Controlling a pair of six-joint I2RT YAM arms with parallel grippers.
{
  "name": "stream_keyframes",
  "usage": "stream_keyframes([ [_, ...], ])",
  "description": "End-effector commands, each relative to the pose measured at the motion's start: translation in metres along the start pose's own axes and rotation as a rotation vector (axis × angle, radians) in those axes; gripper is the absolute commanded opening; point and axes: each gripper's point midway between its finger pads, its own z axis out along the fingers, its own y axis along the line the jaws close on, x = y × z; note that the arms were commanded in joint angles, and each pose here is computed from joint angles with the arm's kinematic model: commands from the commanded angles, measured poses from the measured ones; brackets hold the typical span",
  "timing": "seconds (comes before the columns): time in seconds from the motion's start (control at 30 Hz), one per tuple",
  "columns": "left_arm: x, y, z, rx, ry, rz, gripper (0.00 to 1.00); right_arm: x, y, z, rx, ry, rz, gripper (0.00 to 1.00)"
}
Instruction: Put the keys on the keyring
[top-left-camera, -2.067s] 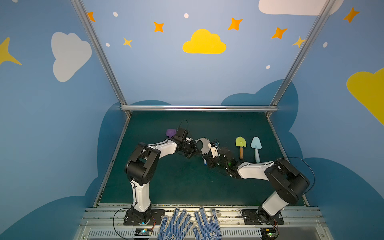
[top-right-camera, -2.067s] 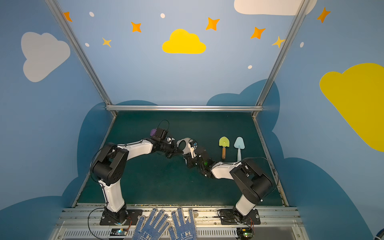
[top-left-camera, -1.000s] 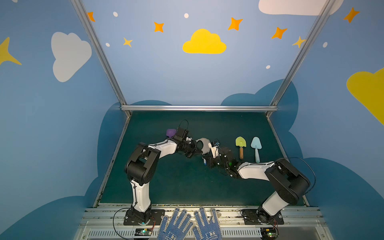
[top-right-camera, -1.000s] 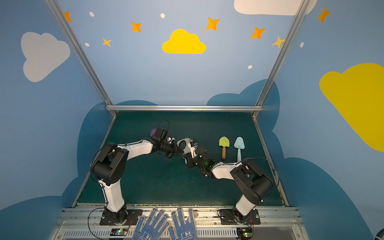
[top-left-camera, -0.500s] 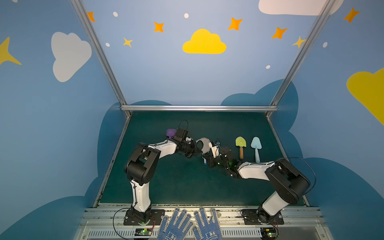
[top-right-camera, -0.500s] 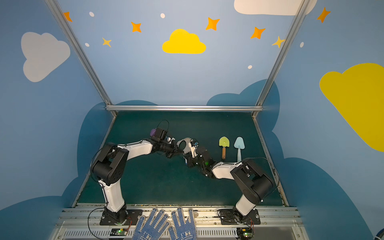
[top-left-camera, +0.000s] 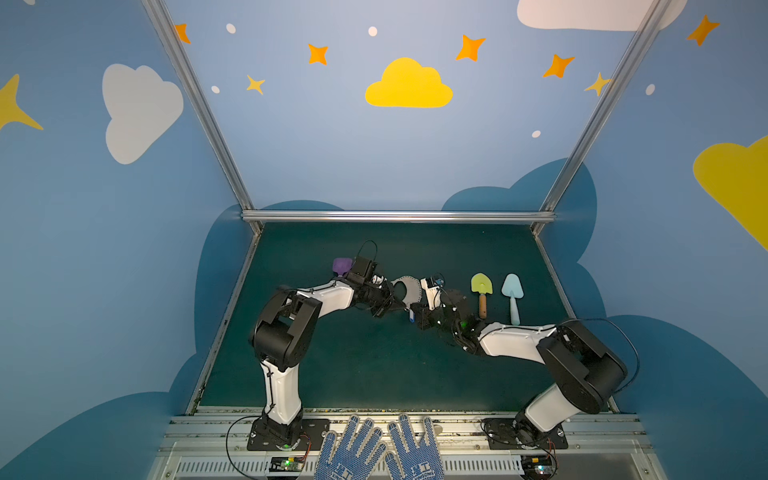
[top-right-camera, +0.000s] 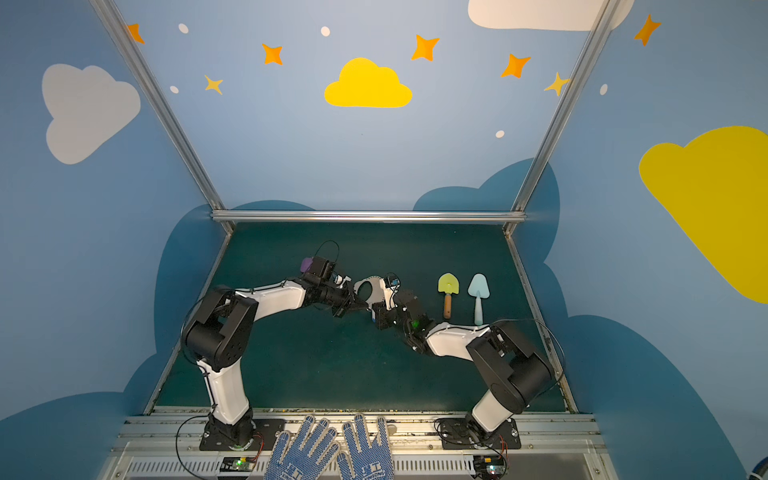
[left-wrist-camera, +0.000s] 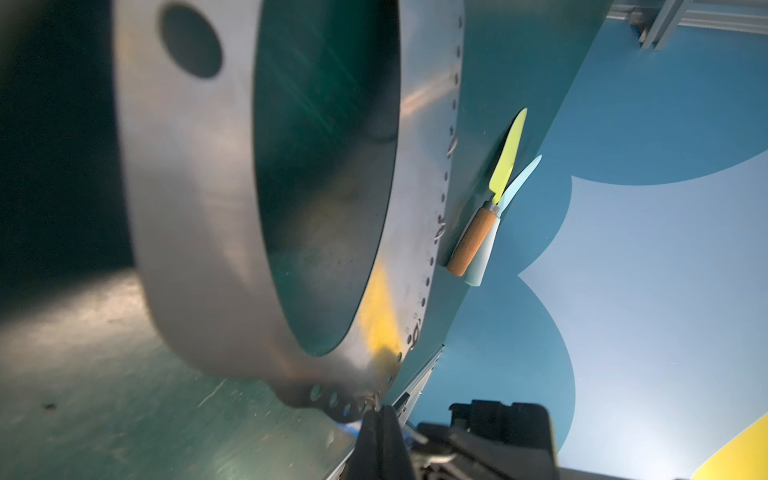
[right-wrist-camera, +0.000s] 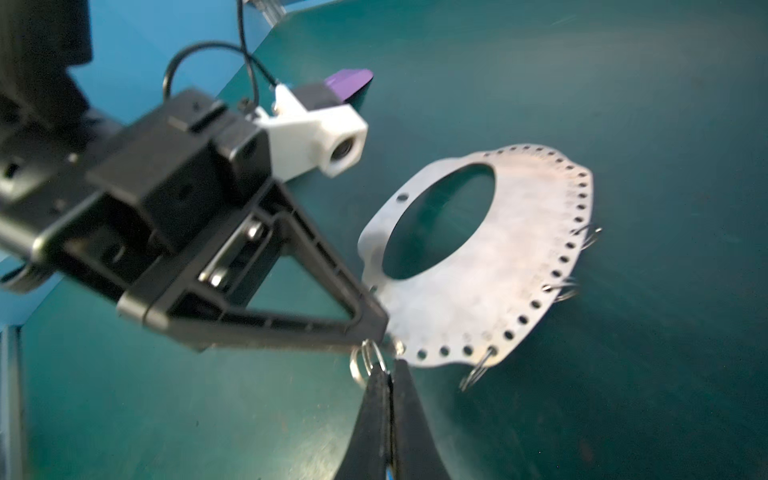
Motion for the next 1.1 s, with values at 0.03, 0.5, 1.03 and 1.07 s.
stream_keyframes([
  [0.03, 0.008, 0.007, 0.002, -0.015, 0.032, -0.003, 0.04, -0.021, 0.003, -0.002, -0.003, -0.052, -0.006, 0.00],
  [0.5, 0.000, 0.010, 0.002, -0.030, 0.025, -0.021, 0.04, 0.019, 0.017, -0.015, -0.091, 0.039, 0.005, 0.00],
  [1.03, 0.006, 0.006, 0.001, -0.013, 0.044, -0.011, 0.04, 0.019, 0.013, 0.007, -0.062, 0.048, 0.018, 0.00],
  [1.07, 0.007, 0.006, 0.002, -0.013, 0.048, -0.011, 0.04, 0.016, 0.011, 0.007, -0.055, 0.035, 0.025, 0.00],
])
